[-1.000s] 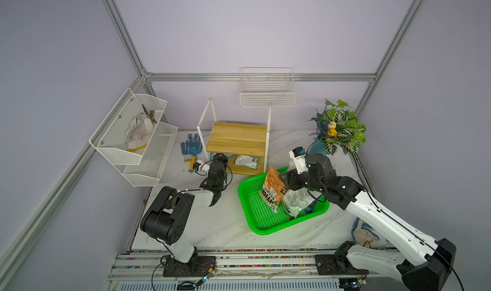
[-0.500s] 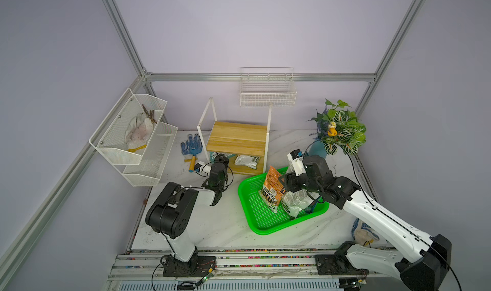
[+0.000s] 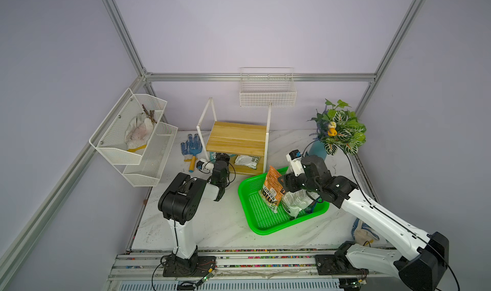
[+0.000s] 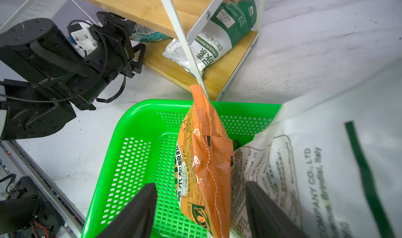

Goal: Take down the fertilizer bag from the shelf
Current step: Pick up the fertilizer bag from the shelf.

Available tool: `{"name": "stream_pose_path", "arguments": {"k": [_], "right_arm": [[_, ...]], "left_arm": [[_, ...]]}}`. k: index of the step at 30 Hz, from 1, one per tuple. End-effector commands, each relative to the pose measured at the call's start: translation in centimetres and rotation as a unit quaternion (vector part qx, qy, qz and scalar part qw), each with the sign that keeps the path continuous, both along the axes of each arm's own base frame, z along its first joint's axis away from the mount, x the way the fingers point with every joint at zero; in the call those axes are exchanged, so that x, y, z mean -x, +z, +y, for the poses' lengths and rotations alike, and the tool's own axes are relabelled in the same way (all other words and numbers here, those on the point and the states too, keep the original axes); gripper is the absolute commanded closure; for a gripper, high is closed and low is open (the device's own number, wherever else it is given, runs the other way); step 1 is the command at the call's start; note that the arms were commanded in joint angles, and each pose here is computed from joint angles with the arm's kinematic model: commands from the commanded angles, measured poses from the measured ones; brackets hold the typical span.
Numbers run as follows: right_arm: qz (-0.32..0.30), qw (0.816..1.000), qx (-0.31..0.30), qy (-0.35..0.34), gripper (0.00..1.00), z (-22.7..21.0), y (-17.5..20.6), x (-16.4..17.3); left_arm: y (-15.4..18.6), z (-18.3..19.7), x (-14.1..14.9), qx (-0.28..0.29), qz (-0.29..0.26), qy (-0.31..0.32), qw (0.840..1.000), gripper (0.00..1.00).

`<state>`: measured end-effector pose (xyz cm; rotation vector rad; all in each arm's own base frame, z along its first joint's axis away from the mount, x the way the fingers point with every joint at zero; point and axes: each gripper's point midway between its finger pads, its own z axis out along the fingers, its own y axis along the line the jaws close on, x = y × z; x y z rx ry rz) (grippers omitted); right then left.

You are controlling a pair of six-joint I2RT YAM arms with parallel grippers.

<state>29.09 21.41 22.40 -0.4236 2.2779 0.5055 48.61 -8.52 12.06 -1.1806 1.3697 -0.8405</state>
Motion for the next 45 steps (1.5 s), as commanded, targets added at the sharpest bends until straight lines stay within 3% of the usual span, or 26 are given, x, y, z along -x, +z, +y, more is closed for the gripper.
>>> {"name": "stream_pose_path", "arguments": {"k": [1, 7, 10, 12, 15, 21, 29, 38, 45], "right_arm": [[-0.004, 1.000, 0.006, -0.002, 0.30, -0.2, 0.0, -0.3], [-0.010, 1.000, 0.009, -0.005, 0.30, -0.3, 0.3, -0.5], [-0.009, 1.000, 0.009, -0.005, 0.30, -0.2, 0.4, -0.6], [-0.007, 1.000, 0.009, -0.005, 0.30, -0.2, 0.4, -0.6], [-0.007, 1.000, 0.009, -0.006, 0.30, -0.2, 0.5, -0.6], [-0.009, 1.000, 0.008, -0.006, 0.30, -0.2, 0.7, -0.6], [-0.006, 1.000, 0.001, -0.005, 0.30, 0.1, 0.9, -0.7], [-0.006, 1.000, -0.006, -0.005, 0.30, 0.2, 1.4, -0.6], [-0.007, 1.000, -0.013, 0.000, 0.30, 0.5, 1.9, -0.6]], "left_arm": [[1.4, 0.7, -2.2, 0.006, -0.025, 0.020, 0.999, 0.17], [0.6, 1.0, -3.0, 0.003, -0.019, 0.015, 1.000, 0.22], [0.7, 0.7, -3.7, -0.003, -0.022, 0.001, 1.000, 0.32], [0.8, 0.4, -4.1, 0.000, -0.030, -0.010, 0.999, 0.43], [1.0, 0.2, -4.4, 0.006, -0.045, -0.021, 0.999, 0.71], [1.9, 0.0, -3.7, -0.019, -0.053, -0.034, 0.998, 0.96], [3.1, -0.7, -1.7, -0.037, -0.064, -0.059, 0.996, 1.00], [5.9, -3.3, 0.2, -0.085, -0.083, -0.120, 0.986, 1.00], [6.6, -4.1, 2.4, -0.141, -0.066, -0.138, 0.978, 1.00]]}}
